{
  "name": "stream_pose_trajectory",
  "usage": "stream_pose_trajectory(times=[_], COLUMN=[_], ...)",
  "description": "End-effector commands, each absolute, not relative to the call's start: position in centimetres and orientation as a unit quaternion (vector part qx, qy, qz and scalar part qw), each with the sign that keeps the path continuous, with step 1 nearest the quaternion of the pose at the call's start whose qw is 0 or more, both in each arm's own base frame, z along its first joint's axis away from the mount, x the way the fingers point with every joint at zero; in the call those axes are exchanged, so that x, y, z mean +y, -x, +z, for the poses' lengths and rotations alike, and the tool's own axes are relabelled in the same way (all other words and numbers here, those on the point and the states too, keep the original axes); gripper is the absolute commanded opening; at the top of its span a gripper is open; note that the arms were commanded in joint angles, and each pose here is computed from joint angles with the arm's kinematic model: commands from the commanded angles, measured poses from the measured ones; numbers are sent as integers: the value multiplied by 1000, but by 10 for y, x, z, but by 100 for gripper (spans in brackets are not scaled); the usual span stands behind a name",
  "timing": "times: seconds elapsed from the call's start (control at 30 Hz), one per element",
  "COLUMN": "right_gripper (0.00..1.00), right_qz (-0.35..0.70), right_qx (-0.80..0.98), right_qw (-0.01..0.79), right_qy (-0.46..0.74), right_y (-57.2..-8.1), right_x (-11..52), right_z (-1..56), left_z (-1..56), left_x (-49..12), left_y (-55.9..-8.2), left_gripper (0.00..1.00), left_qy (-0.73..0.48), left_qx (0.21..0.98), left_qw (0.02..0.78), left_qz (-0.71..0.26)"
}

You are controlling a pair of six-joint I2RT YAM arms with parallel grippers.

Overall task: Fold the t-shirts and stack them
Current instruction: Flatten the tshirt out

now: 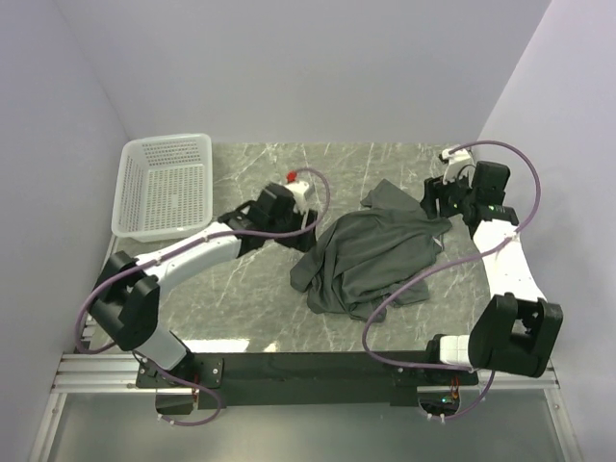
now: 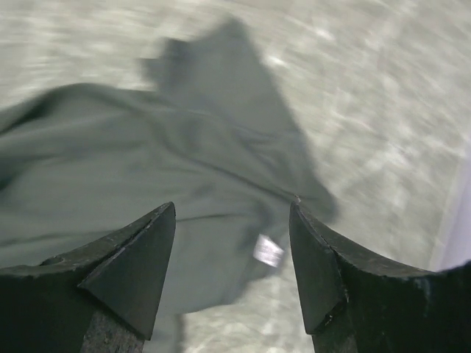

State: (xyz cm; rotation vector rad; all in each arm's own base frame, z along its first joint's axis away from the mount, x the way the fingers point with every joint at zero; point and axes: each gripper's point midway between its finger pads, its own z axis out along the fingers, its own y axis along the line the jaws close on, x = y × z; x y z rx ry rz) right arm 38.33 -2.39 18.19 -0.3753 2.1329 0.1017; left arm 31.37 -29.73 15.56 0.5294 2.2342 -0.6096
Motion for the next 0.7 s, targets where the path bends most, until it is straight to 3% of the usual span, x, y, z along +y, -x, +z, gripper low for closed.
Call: stream_pose_trajectory(times=[0.0,0.27,0.67], right_gripper=[70,69,69], right_qz=[150,187,194], right_qx=[842,839,844], right_qw=[471,460,449], right_qy=[217,222,218], right_y=[-358,-349,-348], right_x=[21,33,33], right_z=[189,181,171], left_z=[119,72,57], left_x=[-303,-299,-309], left_y=[-285,-273,-246], left_gripper=[70,55,47], left_qy=[-203,-167,-182], left_qx=[898,929,934], left_qw=[320,293,292], left_qz=[-224,-155,-94])
